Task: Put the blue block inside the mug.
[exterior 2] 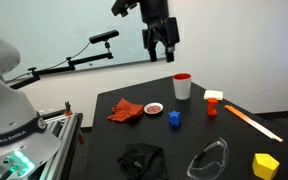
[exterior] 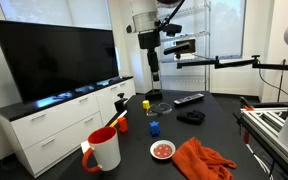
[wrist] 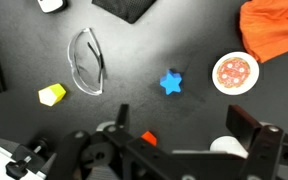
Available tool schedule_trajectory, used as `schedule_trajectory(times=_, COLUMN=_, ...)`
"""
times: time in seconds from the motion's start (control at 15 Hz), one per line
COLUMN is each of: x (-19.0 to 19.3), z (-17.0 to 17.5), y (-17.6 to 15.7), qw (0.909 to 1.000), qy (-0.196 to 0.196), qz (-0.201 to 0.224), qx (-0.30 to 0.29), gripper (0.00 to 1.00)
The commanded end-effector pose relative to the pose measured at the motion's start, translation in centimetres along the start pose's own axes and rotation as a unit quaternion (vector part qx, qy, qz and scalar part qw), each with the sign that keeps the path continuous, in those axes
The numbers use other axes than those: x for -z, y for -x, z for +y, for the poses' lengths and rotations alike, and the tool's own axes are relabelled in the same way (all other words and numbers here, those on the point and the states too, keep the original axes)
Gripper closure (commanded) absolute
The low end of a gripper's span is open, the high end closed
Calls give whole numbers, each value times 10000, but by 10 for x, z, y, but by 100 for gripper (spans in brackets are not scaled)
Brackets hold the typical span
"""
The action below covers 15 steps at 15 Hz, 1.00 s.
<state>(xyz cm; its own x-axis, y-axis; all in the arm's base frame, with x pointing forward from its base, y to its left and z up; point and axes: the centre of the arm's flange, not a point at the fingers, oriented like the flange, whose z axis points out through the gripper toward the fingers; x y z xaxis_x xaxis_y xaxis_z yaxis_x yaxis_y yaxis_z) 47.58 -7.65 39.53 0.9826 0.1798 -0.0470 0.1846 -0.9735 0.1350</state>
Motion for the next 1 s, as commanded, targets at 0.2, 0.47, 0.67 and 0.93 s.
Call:
schedule_trajectory(times=0.2, x=-18, z=14, y=-9, qw=9932, qy=-488, qz=467, qx=947, gripper=0)
schedule_trajectory(times=0.47, x=-30, z=6, y=-9, qw=9955, qy=-424, qz=262, qx=811, gripper=0)
schedule_trajectory(times=0.67, x=-39, z=3, y=-9, qw=9955, qy=-455, qz=176, qx=816, gripper=0)
schedule_trajectory(times=0.93, x=-57, z=6, y=-14, qw=9956, qy=-484, qz=6, qx=803, gripper=0)
